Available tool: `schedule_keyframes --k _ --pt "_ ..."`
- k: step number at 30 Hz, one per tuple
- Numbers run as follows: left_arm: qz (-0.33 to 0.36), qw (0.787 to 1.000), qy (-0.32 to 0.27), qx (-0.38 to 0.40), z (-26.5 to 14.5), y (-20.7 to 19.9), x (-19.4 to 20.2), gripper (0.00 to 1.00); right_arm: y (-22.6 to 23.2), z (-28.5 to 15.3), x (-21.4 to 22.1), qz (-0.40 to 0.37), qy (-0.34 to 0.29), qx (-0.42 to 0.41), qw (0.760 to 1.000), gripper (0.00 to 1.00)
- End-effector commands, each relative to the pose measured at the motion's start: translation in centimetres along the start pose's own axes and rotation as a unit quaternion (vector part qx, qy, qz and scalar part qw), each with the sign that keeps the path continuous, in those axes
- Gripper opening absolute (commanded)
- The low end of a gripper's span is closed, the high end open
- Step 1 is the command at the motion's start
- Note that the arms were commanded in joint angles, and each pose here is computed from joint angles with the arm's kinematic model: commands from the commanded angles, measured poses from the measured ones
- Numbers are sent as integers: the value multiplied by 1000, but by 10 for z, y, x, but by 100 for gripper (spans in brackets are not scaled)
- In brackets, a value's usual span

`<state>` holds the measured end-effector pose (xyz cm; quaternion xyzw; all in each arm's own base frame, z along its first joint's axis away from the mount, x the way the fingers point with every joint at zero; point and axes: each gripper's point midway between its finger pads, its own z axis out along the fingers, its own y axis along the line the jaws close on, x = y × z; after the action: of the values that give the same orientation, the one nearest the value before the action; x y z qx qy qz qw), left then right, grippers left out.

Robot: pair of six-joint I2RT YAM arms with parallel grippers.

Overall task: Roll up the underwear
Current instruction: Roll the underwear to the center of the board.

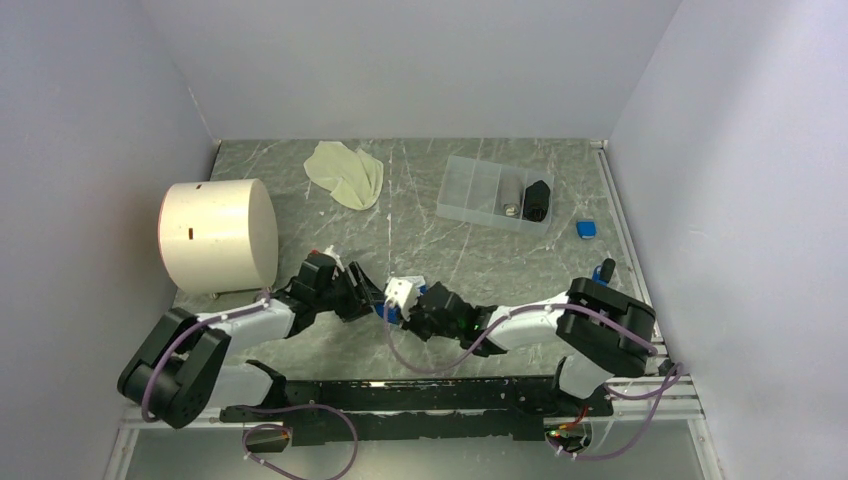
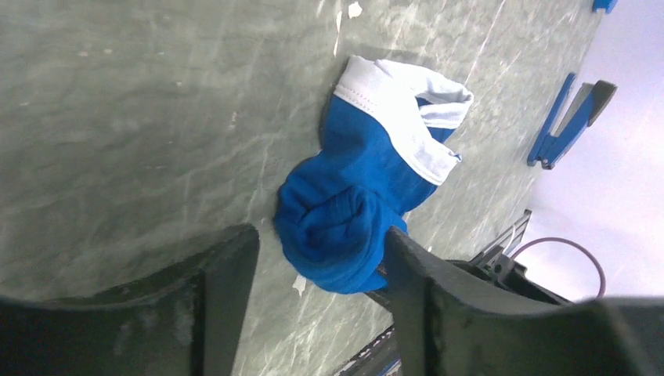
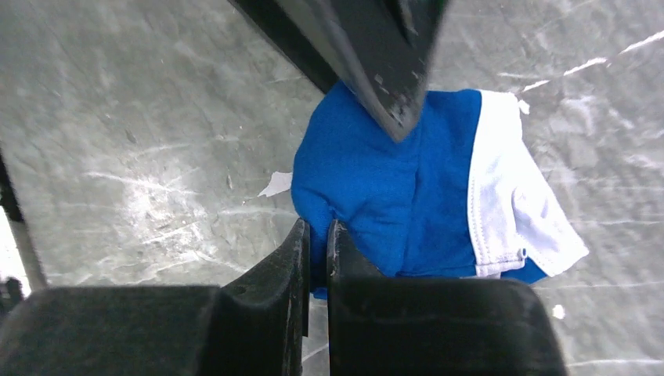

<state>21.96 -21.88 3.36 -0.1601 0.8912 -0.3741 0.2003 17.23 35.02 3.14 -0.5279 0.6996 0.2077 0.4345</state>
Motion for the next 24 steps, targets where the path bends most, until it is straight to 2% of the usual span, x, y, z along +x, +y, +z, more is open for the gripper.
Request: schedule_keyframes --k 1,3,8,16,24 --pt "-10 996 14 -83 -14 50 17 70 36 -11 -17 167 -57 -124 977 1" --pt "-15 998 6 -67 -17 47 17 78 38 -13 -23 204 -74 -146 965 1" --pt "-18 999 -2 -39 -21 40 19 81 39 -9 -28 262 -90 -176 945 1" --pt "-16 998 7 -55 -19 43 21 72 22 -13 -21 314 -113 -192 923 2" --pt "-21 998 16 -65 -5 49 24 67 22 -8 -10 323 -97 -194 921 5"
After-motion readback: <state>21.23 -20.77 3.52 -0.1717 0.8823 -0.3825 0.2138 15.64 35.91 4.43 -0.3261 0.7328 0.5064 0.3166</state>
